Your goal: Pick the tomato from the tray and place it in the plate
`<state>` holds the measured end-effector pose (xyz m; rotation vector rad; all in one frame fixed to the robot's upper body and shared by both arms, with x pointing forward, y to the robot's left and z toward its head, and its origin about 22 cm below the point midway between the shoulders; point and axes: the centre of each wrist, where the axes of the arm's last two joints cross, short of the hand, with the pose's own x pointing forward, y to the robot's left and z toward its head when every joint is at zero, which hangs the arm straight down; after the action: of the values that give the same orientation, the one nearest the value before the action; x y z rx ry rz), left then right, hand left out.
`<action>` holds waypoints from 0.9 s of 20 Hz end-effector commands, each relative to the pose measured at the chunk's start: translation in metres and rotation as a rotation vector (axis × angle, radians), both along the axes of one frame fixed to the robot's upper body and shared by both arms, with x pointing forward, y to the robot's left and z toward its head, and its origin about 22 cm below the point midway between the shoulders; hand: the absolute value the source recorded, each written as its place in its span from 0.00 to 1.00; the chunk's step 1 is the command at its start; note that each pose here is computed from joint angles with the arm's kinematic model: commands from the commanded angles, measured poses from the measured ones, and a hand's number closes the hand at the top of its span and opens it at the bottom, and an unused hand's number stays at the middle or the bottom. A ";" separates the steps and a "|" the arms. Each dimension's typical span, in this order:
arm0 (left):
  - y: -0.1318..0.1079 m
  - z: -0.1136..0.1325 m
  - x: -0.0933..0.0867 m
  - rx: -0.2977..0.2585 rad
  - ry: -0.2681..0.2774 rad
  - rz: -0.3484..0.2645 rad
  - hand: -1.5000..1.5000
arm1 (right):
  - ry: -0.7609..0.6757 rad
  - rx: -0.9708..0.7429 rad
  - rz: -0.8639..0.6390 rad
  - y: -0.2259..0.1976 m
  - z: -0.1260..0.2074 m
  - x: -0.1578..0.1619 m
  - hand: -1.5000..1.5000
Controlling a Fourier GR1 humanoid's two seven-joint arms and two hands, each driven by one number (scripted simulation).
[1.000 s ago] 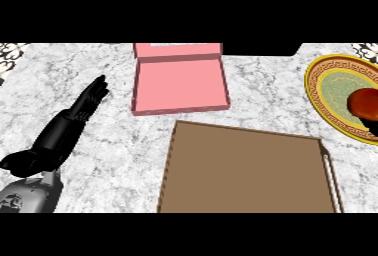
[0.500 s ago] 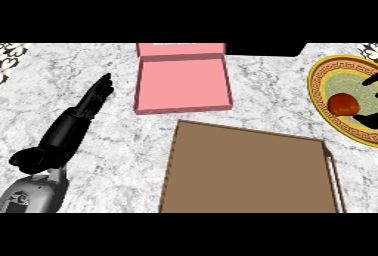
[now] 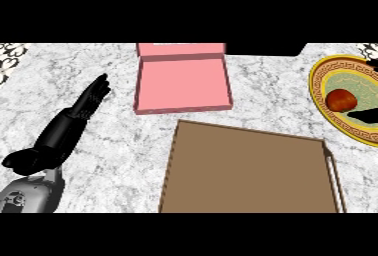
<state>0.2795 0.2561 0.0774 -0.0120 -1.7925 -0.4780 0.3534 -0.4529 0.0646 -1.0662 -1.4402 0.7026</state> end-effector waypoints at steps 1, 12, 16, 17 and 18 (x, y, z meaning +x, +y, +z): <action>0.005 0.014 -0.006 -0.006 0.000 -0.003 0.50 | -0.101 0.078 0.057 0.007 -0.011 0.005 0.00; 0.009 0.000 -0.003 -0.004 0.019 0.032 0.50 | -0.172 0.684 0.238 -0.044 0.027 -0.013 0.00; -0.016 -0.001 -0.011 -0.016 0.019 0.015 0.50 | -0.194 0.825 0.248 -0.079 0.030 -0.044 0.00; 0.010 -0.003 -0.005 -0.007 0.013 0.039 0.50 | -0.195 0.835 0.269 -0.085 0.040 -0.047 0.00; 0.009 0.001 -0.009 0.006 0.013 0.030 0.50 | -0.185 0.848 0.279 -0.095 0.040 -0.059 0.00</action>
<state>0.2723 0.2599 0.0761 0.0102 -1.7777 -0.4542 0.3202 -0.5197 0.0935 -0.3797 -1.7879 0.1829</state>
